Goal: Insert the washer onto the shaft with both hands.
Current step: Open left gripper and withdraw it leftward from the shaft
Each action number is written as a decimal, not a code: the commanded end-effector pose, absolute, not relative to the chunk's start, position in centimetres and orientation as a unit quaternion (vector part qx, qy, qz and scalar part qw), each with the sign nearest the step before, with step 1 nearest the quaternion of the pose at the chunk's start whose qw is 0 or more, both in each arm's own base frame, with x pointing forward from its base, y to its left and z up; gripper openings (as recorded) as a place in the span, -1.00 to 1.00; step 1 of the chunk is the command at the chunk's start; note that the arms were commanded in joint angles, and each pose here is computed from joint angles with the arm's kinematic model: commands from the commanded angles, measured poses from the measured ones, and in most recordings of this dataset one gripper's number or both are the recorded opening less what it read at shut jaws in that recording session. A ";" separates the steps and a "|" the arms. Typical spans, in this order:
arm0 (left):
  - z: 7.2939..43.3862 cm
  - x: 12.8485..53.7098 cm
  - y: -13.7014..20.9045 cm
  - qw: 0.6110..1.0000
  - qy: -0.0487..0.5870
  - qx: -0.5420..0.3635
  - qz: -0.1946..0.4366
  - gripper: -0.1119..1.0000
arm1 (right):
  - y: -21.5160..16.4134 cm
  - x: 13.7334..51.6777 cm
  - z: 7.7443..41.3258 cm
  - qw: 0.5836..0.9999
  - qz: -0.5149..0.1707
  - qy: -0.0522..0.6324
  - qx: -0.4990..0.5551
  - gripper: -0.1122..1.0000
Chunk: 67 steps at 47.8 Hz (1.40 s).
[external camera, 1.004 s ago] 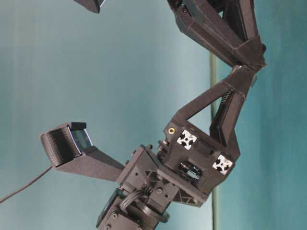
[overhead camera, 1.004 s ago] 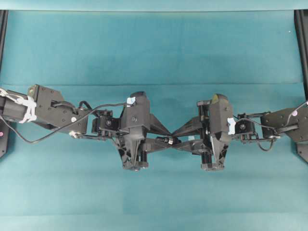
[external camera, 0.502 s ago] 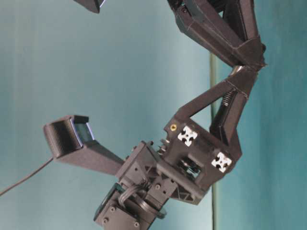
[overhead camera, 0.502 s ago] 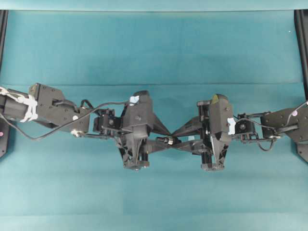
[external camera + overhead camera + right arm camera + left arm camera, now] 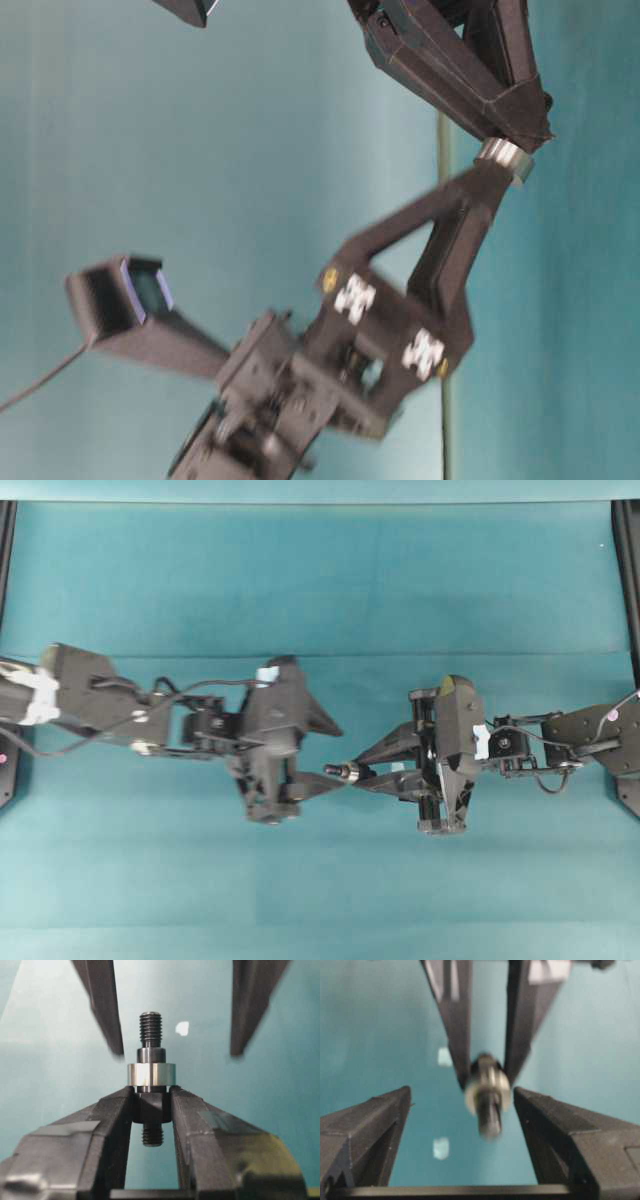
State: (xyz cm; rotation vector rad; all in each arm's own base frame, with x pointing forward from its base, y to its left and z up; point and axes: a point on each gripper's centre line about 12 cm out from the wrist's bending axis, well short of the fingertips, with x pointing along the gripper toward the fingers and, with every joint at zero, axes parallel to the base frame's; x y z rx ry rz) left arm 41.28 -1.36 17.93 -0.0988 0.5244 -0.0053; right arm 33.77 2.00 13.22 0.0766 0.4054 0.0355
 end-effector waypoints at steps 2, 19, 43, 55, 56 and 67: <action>19.6 40.1 -1.6 0.968 0.248 -0.048 -0.006 0.79 | 2.1 34.2 14.1 0.982 0.020 0.184 0.035 -0.80; 19.0 35.7 -1.5 0.955 0.292 -0.045 -0.005 0.78 | 2.1 34.1 14.0 0.982 0.020 0.185 0.035 -0.80; 19.2 33.1 -1.4 0.956 0.289 -0.046 -0.005 0.78 | 2.0 34.1 14.0 0.982 0.020 0.187 0.035 -0.80; 18.9 32.7 -1.4 0.955 0.293 -0.044 -0.005 0.78 | 2.0 34.0 13.9 0.981 0.019 0.189 0.035 -0.80; 18.9 32.7 -1.4 0.955 0.295 -0.045 -0.005 0.78 | 2.0 34.0 13.9 0.981 0.019 0.189 0.035 -0.80; 18.9 32.7 -1.4 0.955 0.293 -0.045 -0.005 0.78 | 1.8 34.1 13.9 0.981 0.016 0.189 0.036 -0.80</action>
